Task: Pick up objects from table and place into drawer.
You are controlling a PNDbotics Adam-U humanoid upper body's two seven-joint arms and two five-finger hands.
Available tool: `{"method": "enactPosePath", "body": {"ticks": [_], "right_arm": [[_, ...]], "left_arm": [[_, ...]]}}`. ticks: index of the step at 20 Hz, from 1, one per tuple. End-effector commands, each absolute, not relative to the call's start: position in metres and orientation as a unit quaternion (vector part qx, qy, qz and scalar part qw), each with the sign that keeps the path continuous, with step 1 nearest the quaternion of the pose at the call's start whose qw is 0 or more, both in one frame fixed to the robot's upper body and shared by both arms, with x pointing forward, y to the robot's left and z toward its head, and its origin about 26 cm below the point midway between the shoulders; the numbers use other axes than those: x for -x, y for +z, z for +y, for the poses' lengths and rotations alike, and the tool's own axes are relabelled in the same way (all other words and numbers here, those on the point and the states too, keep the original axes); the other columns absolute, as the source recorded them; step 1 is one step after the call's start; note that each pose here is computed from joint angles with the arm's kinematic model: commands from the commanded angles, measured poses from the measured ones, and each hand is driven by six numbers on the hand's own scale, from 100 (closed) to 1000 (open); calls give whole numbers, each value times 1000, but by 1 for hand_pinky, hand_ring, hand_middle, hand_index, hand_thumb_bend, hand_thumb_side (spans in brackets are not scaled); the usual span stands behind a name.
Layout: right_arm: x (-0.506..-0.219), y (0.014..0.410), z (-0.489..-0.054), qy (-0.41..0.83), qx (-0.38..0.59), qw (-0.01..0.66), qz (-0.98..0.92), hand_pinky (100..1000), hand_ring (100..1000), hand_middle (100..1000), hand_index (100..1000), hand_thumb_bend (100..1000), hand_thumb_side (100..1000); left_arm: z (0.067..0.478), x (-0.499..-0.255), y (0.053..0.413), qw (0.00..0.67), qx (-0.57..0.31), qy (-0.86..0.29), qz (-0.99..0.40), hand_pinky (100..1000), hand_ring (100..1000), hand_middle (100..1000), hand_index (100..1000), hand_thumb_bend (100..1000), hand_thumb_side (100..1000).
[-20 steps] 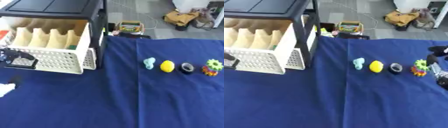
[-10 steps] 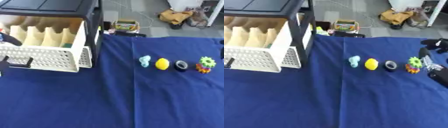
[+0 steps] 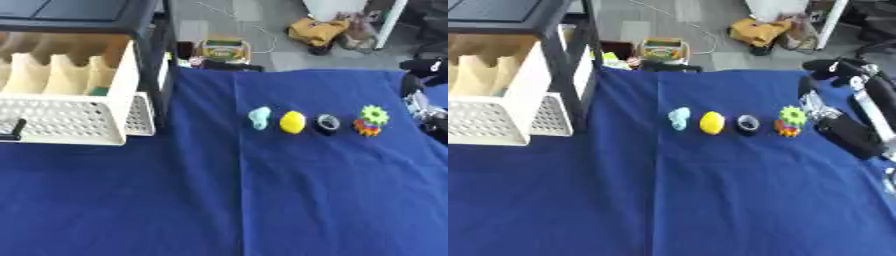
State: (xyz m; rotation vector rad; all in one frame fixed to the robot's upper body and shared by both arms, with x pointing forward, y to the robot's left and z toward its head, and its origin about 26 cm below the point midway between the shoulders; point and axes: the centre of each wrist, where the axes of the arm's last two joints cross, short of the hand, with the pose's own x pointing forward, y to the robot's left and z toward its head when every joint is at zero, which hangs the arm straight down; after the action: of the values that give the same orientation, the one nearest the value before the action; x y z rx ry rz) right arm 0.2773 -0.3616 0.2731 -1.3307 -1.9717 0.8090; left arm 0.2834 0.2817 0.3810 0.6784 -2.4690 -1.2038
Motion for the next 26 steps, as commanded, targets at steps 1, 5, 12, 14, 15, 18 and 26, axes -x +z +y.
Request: {"method": "enactPosePath", "body": {"ticks": [1, 5, 12, 14, 15, 18, 26], "right_arm": [[-273, 293, -361, 315, 516, 281, -746, 700, 745, 652, 833, 100, 999], [-274, 304, -358, 323, 521, 274, -741, 700, 748, 663, 838, 100, 975], [-273, 321, -356, 352, 515, 306, -719, 696, 741, 636, 855, 100, 874], [-274, 327, -359, 363, 510, 322, -710, 692, 734, 624, 857, 100, 834], [-276, 330, -361, 371, 506, 329, -706, 690, 731, 622, 861, 108, 799], [-282, 339, -370, 399, 490, 350, -692, 694, 737, 625, 872, 161, 726], [-296, 355, -392, 462, 461, 385, -652, 713, 768, 672, 925, 300, 565]], "left_arm": [[281, -283, 378, 130, -174, -326, -920, 100, 100, 100, 908, 100, 514], [271, -291, 360, 134, -101, -252, -953, 163, 100, 101, 930, 100, 610], [255, -300, 330, 161, -12, -234, -959, 336, 100, 219, 946, 100, 682], [250, -302, 322, 178, 3, -233, -956, 350, 100, 225, 948, 100, 711], [248, -303, 319, 187, 12, -233, -954, 350, 100, 225, 948, 100, 727], [242, -305, 308, 217, 30, -237, -947, 361, 100, 226, 947, 100, 768], [234, -306, 297, 254, 50, -259, -931, 367, 100, 224, 935, 100, 825]]}}
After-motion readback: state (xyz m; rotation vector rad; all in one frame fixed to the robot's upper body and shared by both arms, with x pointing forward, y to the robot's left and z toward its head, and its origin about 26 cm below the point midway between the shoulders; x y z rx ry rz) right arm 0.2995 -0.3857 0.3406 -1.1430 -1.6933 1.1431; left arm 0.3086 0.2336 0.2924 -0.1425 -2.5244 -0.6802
